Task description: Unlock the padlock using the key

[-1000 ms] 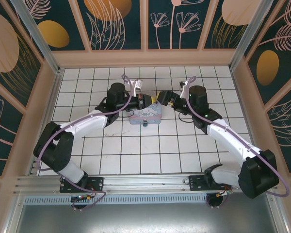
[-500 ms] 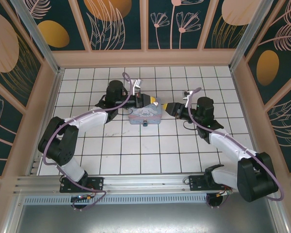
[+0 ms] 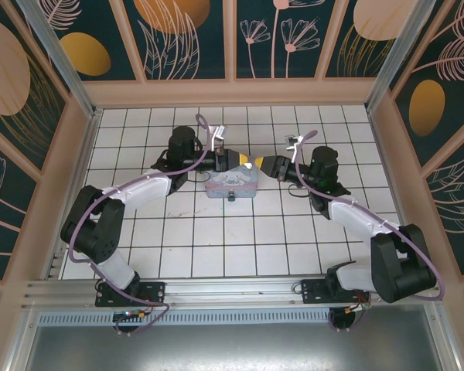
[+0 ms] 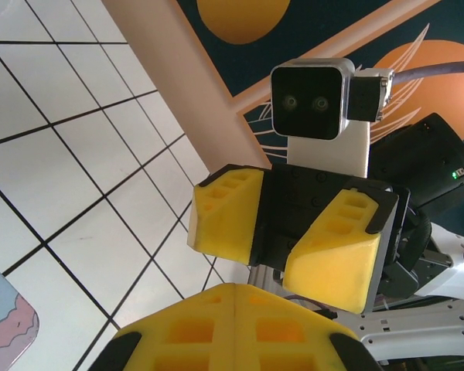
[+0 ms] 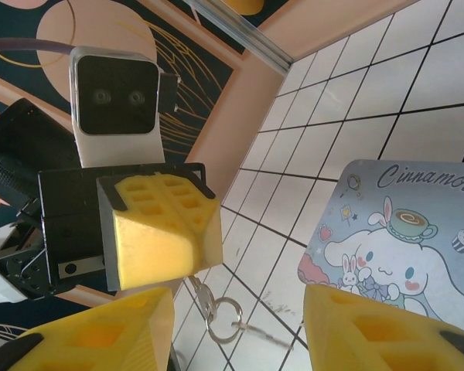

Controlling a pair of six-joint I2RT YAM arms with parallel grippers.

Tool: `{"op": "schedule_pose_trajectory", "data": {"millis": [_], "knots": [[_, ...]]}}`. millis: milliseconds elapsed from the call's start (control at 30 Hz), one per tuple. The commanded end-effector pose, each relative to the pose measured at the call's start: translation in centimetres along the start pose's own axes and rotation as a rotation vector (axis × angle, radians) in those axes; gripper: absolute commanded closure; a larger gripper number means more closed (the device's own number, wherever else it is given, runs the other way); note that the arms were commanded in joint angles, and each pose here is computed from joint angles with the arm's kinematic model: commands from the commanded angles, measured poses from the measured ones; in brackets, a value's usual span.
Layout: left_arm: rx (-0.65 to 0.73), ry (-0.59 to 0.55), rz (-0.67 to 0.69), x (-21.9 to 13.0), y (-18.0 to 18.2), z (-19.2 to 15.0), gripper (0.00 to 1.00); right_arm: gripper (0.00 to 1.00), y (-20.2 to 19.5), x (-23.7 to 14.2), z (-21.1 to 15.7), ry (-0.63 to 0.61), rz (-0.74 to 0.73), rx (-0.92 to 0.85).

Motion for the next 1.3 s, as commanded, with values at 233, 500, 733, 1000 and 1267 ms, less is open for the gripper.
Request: {"op": "schedule_pose_trajectory", "data": {"millis": [233,500,733,1000,1267], "knots": [[0.031,-0.003,-0.033,0.1,-0.7,0.9,1.0,0.53,1.6,1.0,1.2,-0.009,0.075,-0.037],[0.022,-0.01,-0.033,0.2,-0.5,1.0,1.0,0.58,1.7,1.6,0.8,0.01,0.086,-0.032],[0.025,-0.018,-0.038,0.3,-0.6,1.2,1.0,0.6,1.6,2.4,-0.1,0.037,0.09,-0.02],[0.026,-0.02,-0.038,0.3,-0.5,1.3,1.0,0.8,1.3,2.9,-0.4,0.046,0.087,-0.012],[-0.017,-0.087,-0.037,-0.2,-0.4,2.5,0.85,1.0,0.6,2.7,-0.4,0.04,0.038,-0.008]]}}
Point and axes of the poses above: each hand's point on the last joint's axis, 136 mm out from that joint toward the fingers, its own x axis out along the fingers, its own y axis along the line the jaws close on, z = x × y, the point moved 1 cm from there along -x, back along the fingers, and after that the axes turned 4 degrees about -x, right-handed, at the moved point
